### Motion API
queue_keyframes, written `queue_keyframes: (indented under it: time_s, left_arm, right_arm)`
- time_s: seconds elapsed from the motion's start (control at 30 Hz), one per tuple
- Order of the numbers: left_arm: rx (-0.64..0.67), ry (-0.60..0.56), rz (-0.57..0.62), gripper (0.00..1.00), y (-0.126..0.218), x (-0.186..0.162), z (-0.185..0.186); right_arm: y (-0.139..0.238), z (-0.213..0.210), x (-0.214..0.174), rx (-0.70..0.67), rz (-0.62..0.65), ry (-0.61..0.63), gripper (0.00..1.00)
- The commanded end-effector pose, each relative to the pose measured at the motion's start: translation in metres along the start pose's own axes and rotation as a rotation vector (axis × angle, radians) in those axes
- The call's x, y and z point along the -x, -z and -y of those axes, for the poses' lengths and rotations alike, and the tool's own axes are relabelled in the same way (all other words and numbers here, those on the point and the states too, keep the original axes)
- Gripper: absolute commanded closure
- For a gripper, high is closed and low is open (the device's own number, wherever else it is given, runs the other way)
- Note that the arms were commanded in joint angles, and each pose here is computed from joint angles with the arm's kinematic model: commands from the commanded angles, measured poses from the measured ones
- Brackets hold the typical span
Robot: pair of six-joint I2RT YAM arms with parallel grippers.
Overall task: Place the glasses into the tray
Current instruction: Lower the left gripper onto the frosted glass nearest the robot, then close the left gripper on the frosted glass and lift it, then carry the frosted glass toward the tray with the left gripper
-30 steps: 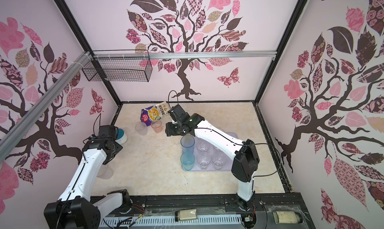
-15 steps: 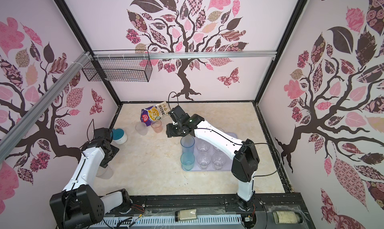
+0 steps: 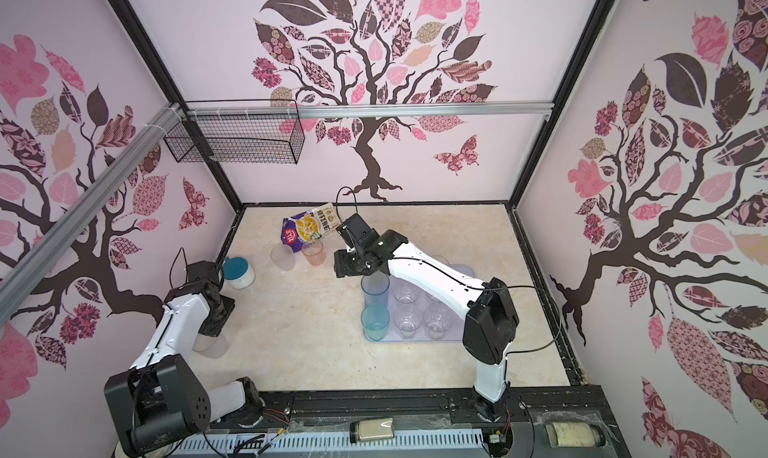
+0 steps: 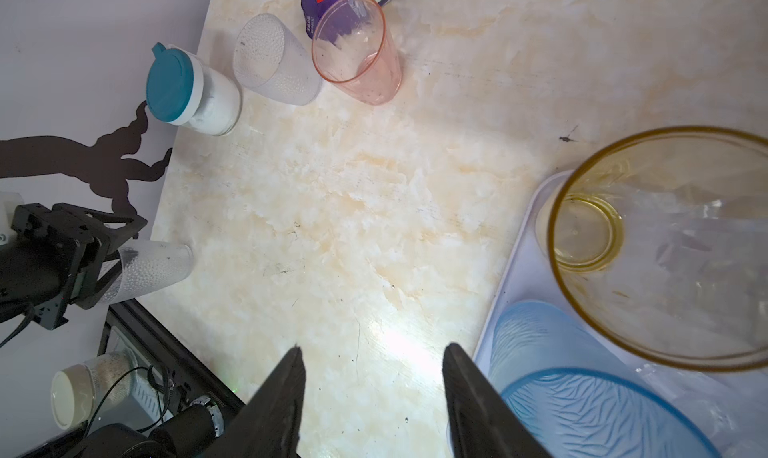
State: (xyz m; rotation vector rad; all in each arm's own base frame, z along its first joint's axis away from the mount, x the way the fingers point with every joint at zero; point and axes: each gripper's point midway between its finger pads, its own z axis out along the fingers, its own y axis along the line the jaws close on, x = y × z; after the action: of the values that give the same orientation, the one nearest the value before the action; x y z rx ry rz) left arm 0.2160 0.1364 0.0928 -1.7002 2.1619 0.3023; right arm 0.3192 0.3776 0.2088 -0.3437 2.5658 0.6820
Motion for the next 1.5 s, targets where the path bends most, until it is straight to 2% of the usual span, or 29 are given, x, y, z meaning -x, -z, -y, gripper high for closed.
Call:
queue_keyframes:
  time_s: [0.0,0.1,0.27,0.4,0.47,0.53,0.83,1.1,1.3,1.47]
  left_arm:
    - [-0.019,0.028,0.033,0.62,-0.002,0.004,0.001]
    - [-0.028,0.020,0.025,0.71,-0.009,0.001,0.003]
    - [-0.029,0.012,-0.021,0.76,-0.015,-0.010,0.003]
    - [-0.079,-0.004,-0.038,0.84,-0.010,-0.012,0.010]
    - [-0.101,-0.003,-0.043,0.89,-0.008,-0.013,0.013]
    - [-0.122,-0.003,-0.044,1.00,-0.007,-0.013,0.017]
    - [-0.172,-0.026,-0.082,1.00,0.006,-0.024,0.029]
    - [-0.310,-0.156,-0.041,1.00,0.057,-0.046,0.072]
    - [-0.407,-0.285,-0.052,1.00,0.095,-0.083,0.109]
    - [-0.468,-0.439,-0.006,1.00,0.123,-0.115,0.132]
  right_arm:
    - [0.004,0.005,-0.002,-0.038,0.006,0.019,0.44]
    - [0.003,0.007,-0.003,-0.044,0.007,0.019,0.44]
    - [0.002,0.006,-0.004,-0.039,0.004,0.014,0.44]
    - [0.000,0.007,-0.003,-0.044,0.005,0.016,0.43]
    - [0.000,0.007,-0.003,-0.043,0.006,0.015,0.43]
    - [-0.001,0.005,-0.003,-0.038,0.004,0.015,0.43]
    - [0.001,0.007,-0.002,-0.046,0.013,0.011,0.43]
    - [0.006,0.010,0.004,-0.073,0.042,0.018,0.43]
    - [0.018,0.015,0.012,-0.107,0.095,0.027,0.43]
    - [0.034,0.021,0.019,-0.126,0.142,0.031,0.43]
